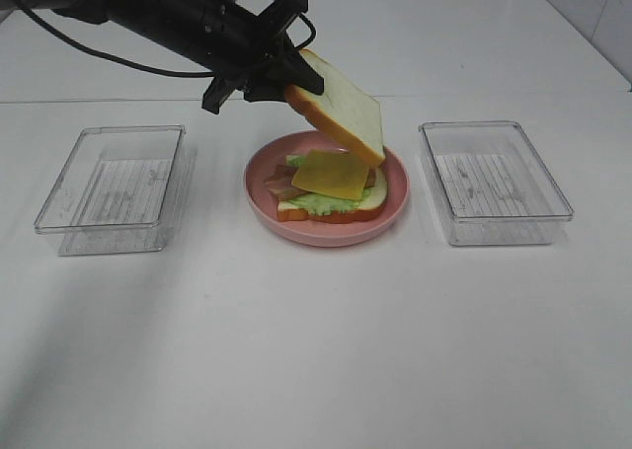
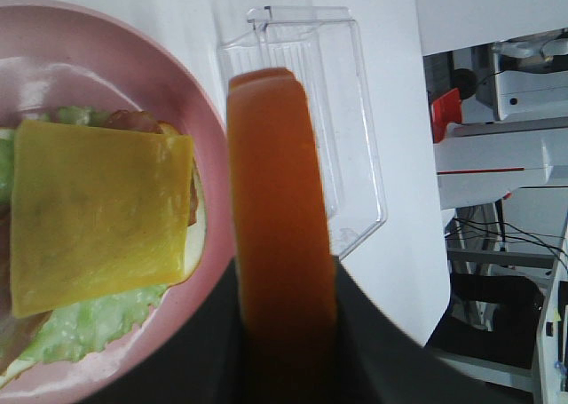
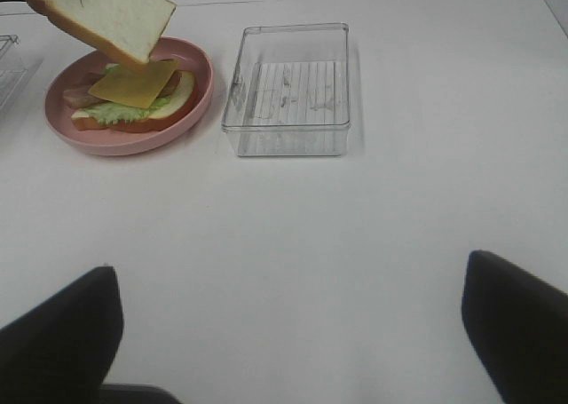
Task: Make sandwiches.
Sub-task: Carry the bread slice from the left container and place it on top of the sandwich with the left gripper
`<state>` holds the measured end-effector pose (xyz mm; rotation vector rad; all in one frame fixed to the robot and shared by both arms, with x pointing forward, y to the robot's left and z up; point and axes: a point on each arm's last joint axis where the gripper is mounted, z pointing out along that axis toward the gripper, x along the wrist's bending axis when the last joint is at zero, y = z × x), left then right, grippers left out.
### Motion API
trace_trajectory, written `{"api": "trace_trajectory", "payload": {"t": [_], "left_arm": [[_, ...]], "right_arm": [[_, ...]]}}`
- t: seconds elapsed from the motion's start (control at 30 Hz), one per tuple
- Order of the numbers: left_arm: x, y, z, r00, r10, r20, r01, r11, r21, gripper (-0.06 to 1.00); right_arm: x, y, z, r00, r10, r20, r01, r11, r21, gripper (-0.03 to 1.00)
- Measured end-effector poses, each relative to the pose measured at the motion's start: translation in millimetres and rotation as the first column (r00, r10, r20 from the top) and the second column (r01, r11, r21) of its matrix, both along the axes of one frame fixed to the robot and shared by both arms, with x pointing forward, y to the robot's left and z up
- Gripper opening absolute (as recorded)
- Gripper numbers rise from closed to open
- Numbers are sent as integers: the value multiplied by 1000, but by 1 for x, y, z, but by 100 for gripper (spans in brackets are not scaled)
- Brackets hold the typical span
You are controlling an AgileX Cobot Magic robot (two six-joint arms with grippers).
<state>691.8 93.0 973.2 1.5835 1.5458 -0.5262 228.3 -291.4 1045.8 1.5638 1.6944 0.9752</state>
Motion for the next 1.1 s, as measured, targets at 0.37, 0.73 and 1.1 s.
{"api": "trace_trajectory", "payload": {"t": [0.37, 0.73, 1.1], "left_arm": [[1, -3, -18, 1000, 1, 1, -1, 999, -34, 18], [3, -5, -49, 998, -27, -51, 25, 999, -42, 18], [4, -6, -66, 998, -38, -59, 35, 999, -41, 18]], "right_arm": [[0, 0, 0, 1000, 0, 0, 0, 1000, 0, 98], [0, 0, 0, 1000, 0, 0, 0, 1000, 0, 98], [0, 0, 0, 1000, 0, 0, 0, 1000, 0, 98]]}}
